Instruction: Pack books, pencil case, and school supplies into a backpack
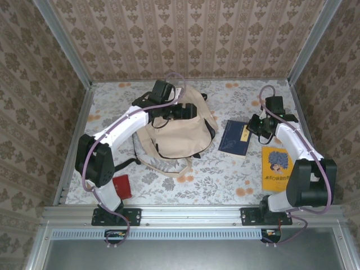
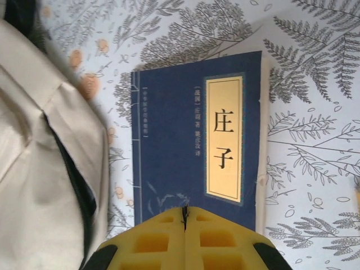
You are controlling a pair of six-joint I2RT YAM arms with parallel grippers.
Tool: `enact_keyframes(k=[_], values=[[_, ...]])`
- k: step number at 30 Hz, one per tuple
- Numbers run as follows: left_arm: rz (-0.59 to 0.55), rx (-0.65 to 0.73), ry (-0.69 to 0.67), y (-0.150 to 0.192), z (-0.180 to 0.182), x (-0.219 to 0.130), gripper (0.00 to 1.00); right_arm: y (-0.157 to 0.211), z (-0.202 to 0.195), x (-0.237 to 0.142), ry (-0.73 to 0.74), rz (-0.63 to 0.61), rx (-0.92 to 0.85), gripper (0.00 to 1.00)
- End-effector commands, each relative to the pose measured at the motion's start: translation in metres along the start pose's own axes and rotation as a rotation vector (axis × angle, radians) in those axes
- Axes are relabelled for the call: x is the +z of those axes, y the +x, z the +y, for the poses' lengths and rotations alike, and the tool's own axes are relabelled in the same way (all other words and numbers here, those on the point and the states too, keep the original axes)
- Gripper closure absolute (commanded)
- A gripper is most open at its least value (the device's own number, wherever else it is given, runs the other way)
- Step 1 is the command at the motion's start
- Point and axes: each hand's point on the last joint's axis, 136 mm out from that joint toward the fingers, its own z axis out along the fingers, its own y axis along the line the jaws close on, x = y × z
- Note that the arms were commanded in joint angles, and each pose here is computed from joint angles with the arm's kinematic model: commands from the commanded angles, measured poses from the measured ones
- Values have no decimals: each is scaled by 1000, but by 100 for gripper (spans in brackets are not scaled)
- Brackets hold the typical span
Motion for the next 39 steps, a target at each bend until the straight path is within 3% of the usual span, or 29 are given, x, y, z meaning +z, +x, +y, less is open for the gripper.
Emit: enact_keyframes(k=[1, 2, 5, 11, 18, 24, 30, 34, 37, 39], values=[[35, 6, 58, 4, -13, 15, 11, 6, -6, -4, 52, 39, 6, 84], [46, 23, 62, 6, -20, 18, 11, 9, -14, 0, 92, 57, 12, 72], [89, 66, 68, 12, -41, 38, 15, 22, -28, 16, 148, 123, 35, 49], [197, 82, 85, 38, -78, 104, 32, 38, -44, 47, 191, 218, 52, 41], [292, 75, 70, 78, -95, 177, 68, 53, -51, 72, 184, 296, 56, 44], [351, 55, -27, 108, -72, 212, 88, 59, -49, 78, 163, 323, 56, 48], [431, 8, -127, 139, -37, 226, 100, 66, -41, 84, 103, 359, 64, 51], [468, -16, -137, 155, -28, 228, 100, 63, -27, 81, 36, 359, 62, 58], [489, -37, -136, 163, -22, 230, 100, 59, -18, 75, -7, 344, 56, 66], [496, -51, -133, 168, -19, 231, 100, 57, -10, 71, -43, 334, 51, 77]])
